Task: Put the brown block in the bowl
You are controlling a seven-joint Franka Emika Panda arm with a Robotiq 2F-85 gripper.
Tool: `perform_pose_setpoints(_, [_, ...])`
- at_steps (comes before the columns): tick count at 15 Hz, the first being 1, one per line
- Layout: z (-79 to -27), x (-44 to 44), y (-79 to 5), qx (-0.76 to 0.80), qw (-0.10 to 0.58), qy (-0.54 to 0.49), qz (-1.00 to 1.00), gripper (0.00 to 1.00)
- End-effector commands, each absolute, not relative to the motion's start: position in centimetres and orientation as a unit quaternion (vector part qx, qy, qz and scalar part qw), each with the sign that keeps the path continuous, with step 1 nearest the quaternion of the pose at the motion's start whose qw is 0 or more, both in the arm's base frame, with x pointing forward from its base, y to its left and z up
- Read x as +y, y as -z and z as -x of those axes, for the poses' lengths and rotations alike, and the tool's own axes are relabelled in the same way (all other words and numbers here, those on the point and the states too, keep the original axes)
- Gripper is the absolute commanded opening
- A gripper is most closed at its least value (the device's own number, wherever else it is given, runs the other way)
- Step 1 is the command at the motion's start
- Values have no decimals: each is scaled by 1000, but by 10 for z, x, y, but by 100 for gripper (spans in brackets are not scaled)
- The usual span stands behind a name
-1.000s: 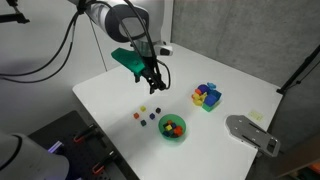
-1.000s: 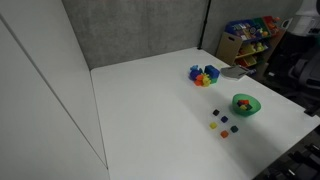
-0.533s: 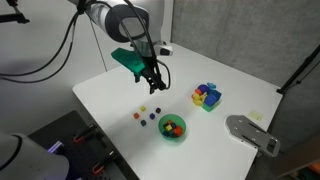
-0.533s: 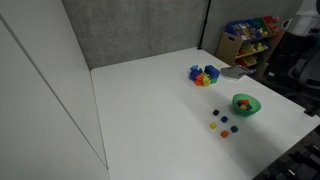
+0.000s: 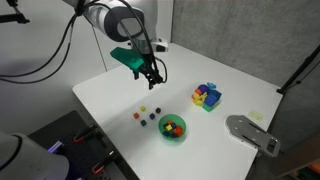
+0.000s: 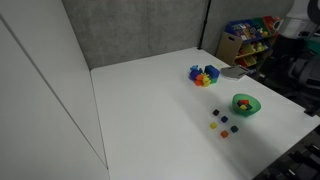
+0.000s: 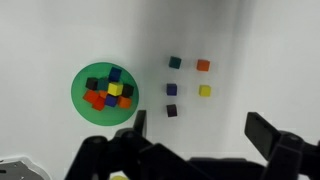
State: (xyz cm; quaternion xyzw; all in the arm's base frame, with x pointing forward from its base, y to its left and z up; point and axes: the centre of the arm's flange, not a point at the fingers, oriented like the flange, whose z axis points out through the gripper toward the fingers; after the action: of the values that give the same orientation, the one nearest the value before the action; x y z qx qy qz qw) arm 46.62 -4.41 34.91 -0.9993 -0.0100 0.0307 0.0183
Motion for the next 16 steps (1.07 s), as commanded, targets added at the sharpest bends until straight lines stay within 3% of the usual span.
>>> perform_pose_setpoints(1, [-479,-25,-337,10,13,-9,1000,100])
perform_pose_setpoints(16, [-540,32,-203,-5,11,25,1000,100])
